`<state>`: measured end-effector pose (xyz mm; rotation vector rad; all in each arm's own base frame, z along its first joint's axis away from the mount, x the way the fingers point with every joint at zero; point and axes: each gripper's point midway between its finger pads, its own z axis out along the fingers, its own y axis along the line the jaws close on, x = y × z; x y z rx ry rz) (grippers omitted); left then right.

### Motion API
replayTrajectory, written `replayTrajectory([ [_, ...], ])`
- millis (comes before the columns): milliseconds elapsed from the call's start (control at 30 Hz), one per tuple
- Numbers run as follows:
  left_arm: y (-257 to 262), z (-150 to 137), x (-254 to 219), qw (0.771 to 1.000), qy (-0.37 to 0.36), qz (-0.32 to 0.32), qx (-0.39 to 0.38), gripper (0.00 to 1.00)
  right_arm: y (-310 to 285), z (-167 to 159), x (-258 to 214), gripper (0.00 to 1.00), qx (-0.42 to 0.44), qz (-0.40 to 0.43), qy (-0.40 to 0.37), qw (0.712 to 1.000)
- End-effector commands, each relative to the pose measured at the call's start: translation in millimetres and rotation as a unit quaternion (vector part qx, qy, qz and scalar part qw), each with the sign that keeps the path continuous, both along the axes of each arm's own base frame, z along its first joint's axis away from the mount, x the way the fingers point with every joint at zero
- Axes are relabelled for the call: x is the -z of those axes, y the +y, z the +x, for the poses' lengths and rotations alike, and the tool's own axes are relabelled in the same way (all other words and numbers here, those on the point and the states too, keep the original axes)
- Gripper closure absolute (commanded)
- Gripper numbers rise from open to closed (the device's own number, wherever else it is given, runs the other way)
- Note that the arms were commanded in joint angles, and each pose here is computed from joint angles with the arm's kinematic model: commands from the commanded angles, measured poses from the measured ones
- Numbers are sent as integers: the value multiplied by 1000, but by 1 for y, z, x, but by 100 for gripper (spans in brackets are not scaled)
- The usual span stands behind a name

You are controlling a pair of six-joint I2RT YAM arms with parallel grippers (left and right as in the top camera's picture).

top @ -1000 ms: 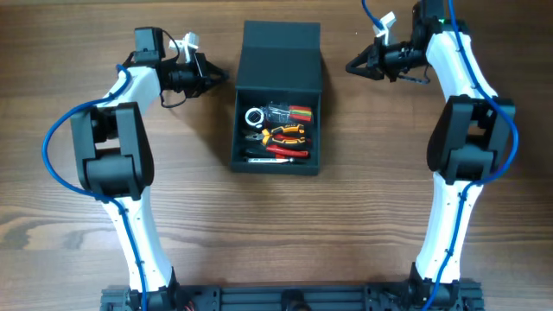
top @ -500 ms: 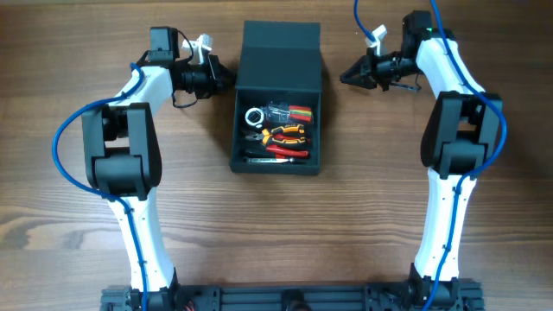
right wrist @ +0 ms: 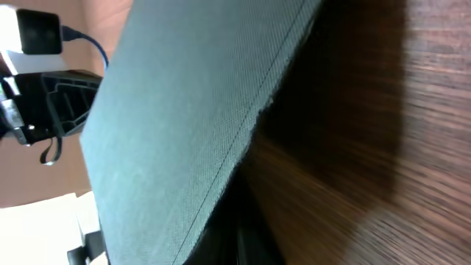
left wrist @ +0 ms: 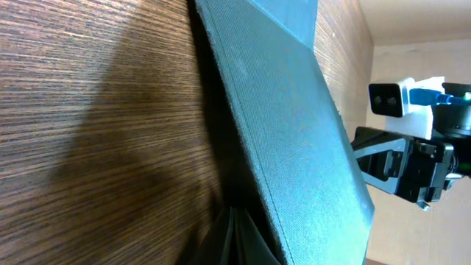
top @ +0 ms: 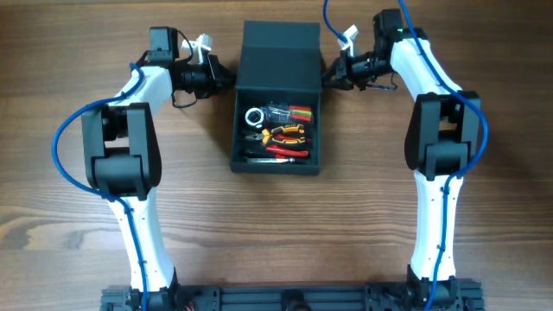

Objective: Pack container
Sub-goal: 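Move both grippers to the top corners of the box, then grip the raised lid with both grippers and swing it down over the box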

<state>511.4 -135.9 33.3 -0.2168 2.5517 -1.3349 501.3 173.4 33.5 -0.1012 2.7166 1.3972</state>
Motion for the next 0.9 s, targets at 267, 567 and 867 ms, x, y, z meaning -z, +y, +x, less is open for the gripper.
replayTrajectory([
  [267, -12, 1, -7, 999, -10, -34, 27, 96, 21, 0, -42, 96, -44, 129, -54, 989],
  [567, -34, 14, -57, 996, -70, -37, 51, 96, 21, -3, -41, 96, -42, 128, -40, 990],
  [867, -33, 12, -98, 992, -108, -29, 54, 96, 10, -13, -32, 96, -45, 57, -14, 997],
])
